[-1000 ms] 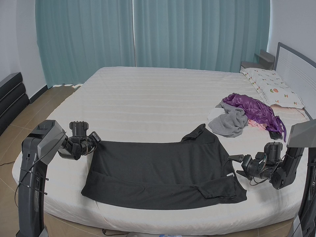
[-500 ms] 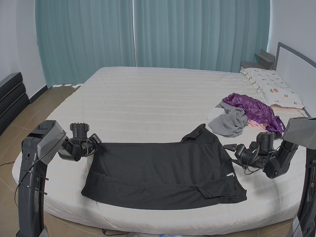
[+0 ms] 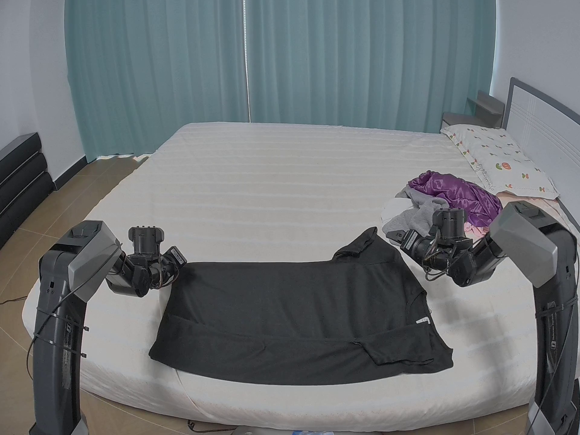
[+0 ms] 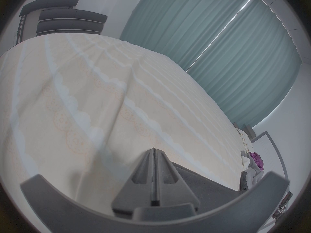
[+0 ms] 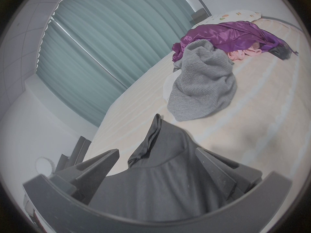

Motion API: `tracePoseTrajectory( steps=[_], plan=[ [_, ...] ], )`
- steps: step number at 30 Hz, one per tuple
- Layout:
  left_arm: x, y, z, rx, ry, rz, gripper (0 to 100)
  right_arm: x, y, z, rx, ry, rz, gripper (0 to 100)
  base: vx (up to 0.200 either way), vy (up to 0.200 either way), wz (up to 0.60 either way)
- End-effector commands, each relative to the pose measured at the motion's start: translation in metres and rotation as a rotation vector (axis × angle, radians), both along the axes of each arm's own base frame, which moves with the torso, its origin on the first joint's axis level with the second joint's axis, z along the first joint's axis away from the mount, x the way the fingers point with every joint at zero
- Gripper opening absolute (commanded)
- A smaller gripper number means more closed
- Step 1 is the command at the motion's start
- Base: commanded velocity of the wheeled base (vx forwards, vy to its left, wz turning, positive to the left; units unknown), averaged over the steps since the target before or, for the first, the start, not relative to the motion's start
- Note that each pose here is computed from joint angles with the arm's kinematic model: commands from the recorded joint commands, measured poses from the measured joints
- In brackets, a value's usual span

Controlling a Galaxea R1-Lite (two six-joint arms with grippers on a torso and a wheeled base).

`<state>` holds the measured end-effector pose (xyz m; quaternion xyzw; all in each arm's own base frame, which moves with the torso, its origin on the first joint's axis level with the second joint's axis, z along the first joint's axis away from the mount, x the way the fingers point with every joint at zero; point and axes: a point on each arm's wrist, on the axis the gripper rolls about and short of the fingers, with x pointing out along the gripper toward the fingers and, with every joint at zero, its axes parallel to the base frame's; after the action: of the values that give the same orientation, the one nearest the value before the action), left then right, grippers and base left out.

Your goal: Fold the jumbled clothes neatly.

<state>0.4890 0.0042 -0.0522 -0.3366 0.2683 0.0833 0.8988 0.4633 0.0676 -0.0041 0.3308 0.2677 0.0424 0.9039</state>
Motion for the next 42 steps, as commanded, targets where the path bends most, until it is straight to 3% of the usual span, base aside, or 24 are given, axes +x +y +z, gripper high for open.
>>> tracePoseTrajectory(
  steps=[1, 12, 19, 20, 42],
  plan=[
    [-0.001, 0.000, 0.001, -0.001, 0.000, 0.000, 0, 0.032, 0.012, -0.051, -0.077, 0.051, -0.029, 100, 0.000, 0.000, 0.00],
    [-0.001, 0.000, 0.000, 0.001, 0.002, -0.001, 0, 0.061, 0.009, -0.065, -0.088, -0.027, -0.097, 100, 0.000, 0.000, 0.00],
    [-0.001, 0.000, -0.001, 0.003, 0.005, -0.002, 0, 0.063, 0.006, -0.068, -0.091, -0.022, -0.103, 100, 0.000, 0.000, 0.00],
    [-0.001, 0.000, -0.001, 0.003, 0.005, -0.002, 0, 0.063, 0.006, -0.068, -0.089, -0.025, -0.104, 0, 0.000, 0.000, 0.00],
    [-0.001, 0.001, 0.010, -0.001, -0.014, 0.006, 0, 0.059, -0.003, -0.033, -0.059, -0.054, -0.133, 0, 0.000, 0.000, 0.00]
  ],
)
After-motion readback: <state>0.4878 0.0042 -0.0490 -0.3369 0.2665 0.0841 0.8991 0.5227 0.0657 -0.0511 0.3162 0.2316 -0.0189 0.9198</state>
